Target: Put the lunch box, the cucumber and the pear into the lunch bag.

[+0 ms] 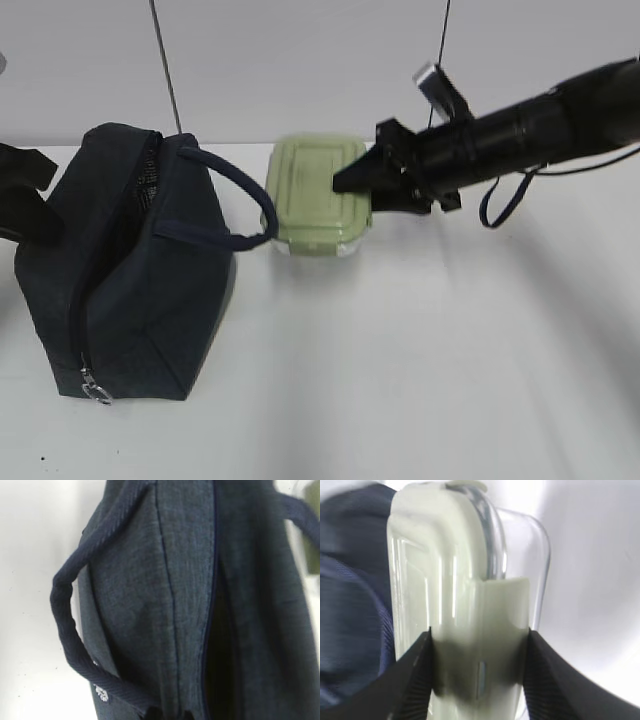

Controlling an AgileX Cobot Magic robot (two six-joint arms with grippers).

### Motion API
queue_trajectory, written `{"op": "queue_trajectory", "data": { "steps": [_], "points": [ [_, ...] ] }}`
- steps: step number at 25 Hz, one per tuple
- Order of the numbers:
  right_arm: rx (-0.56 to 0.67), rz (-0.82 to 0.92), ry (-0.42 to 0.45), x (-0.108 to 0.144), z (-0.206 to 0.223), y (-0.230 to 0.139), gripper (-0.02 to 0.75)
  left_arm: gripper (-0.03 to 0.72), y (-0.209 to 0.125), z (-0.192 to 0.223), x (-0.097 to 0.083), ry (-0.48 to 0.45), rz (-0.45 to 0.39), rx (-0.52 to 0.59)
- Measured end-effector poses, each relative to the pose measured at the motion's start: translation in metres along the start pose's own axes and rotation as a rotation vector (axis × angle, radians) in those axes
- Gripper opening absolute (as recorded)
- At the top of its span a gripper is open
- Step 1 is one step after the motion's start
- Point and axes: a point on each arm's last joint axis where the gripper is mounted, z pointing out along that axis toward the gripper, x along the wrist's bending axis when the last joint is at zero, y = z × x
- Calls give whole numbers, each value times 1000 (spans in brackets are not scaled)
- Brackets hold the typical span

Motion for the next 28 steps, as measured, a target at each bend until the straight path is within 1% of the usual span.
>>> {"op": "queue_trajectory", "data": {
  "steps": [3, 7, 11, 14, 17, 20, 22, 25, 28],
  "points": [
    [-57, -105, 73, 44, -15, 28, 377, 13, 0, 0, 0, 0, 0, -1],
    [-101, -205, 155, 93, -22, 53, 377, 13, 0, 0, 0, 0, -1, -3],
    [-123, -273, 183, 125, -25, 65, 377, 13, 1, 0, 0, 0, -2, -7],
    [-112, -304, 143, 132, -31, 70, 377, 13, 1, 0, 0, -1, -2, -7],
    [-110, -281, 66, 118, -45, 77, 377, 13, 1, 0, 0, -1, -2, -7],
    [-121, -260, 41, 110, -52, 81, 377, 13, 1, 0, 0, -2, -4, -9],
    [-99, -286, 56, 120, -41, 75, 377, 13, 1, 0, 0, -1, -4, -13],
    [-51, -351, 106, 151, -10, 57, 377, 13, 2, 0, 0, -2, -5, -17],
    [-35, -384, 142, 174, 21, 40, 376, 13, 2, 0, 0, -1, -5, -18]
  ]
}}
